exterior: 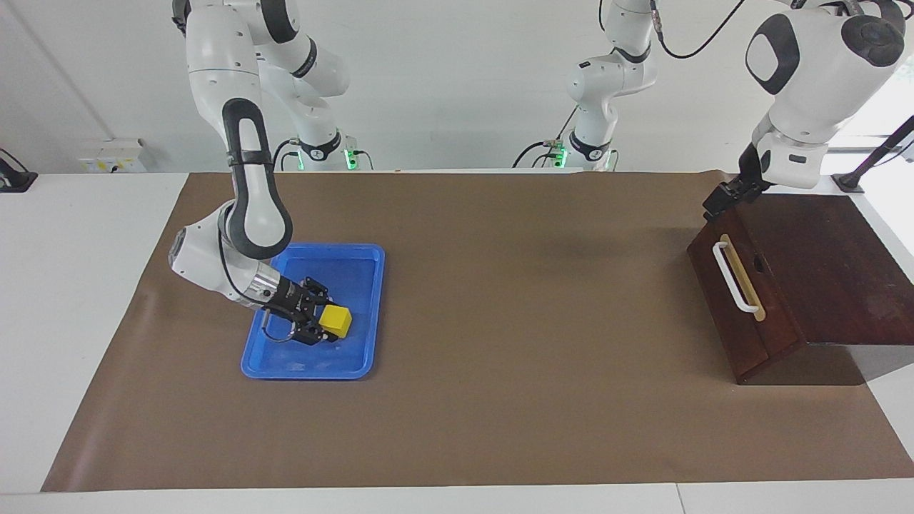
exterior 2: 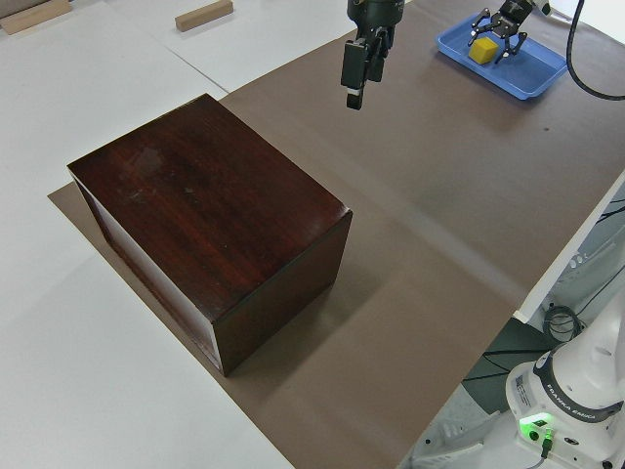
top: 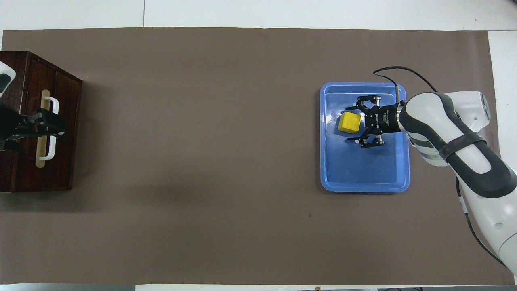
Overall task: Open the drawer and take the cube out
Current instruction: 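Open the right gripper to release the cube in the tray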
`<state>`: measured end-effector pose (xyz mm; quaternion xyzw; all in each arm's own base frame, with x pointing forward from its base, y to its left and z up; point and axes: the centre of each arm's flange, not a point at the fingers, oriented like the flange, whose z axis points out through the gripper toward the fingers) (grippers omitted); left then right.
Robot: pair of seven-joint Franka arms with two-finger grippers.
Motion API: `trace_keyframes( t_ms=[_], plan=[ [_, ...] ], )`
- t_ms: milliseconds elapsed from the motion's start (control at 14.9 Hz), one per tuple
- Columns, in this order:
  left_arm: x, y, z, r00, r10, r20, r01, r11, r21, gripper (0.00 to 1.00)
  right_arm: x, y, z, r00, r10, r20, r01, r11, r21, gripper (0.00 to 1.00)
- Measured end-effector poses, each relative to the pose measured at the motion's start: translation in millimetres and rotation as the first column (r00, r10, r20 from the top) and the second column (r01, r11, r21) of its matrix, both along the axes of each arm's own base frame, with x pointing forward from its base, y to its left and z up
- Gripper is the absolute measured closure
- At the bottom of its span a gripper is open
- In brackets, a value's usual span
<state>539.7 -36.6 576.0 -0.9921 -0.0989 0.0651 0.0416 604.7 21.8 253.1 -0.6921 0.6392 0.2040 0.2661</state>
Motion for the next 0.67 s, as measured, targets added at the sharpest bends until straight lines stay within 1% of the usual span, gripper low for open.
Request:
trace_keyframes(
  t_ms=[134, 268, 335, 468, 535, 669],
  plan=[
    [-11, -21, 7, 0.996, -0.089, -0.021, 0.088, 0.996, -0.034, 0.00, 1.2, 2, 4, 1.000, -0.002, -0.006, 0.002, 1.000, 0.012, 0.00],
    [-15, -26, 16, 0.987, -0.163, -0.009, 0.162, 0.984, -0.075, 0.00, 6.5, 6, 25, 1.000, -0.018, -0.026, 0.019, 0.999, 0.040, 0.00],
    [-15, -24, 21, 0.982, -0.187, -0.001, 0.187, 0.979, -0.080, 0.00, 9.4, 8, 43, 0.999, -0.030, -0.033, 0.032, 0.998, 0.051, 0.00],
    [-11, -19, 24, 0.976, -0.220, 0.004, 0.219, 0.972, -0.089, 0.00, 10.6, 11, 88, 0.999, -0.029, -0.027, 0.030, 0.999, 0.039, 0.00],
    [-8, -16, 25, 0.974, -0.227, 0.006, 0.227, 0.970, -0.092, 0.00, 8.0, 13, 114, 1.000, -0.011, -0.017, 0.011, 1.000, 0.019, 0.00],
    [-4, -15, 28, 0.972, -0.235, 0.014, 0.235, 0.967, -0.094, 0.00, -2.3, 18, 170, 0.997, 0.080, 0.001, -0.080, 0.996, -0.038, 0.00]
  ],
)
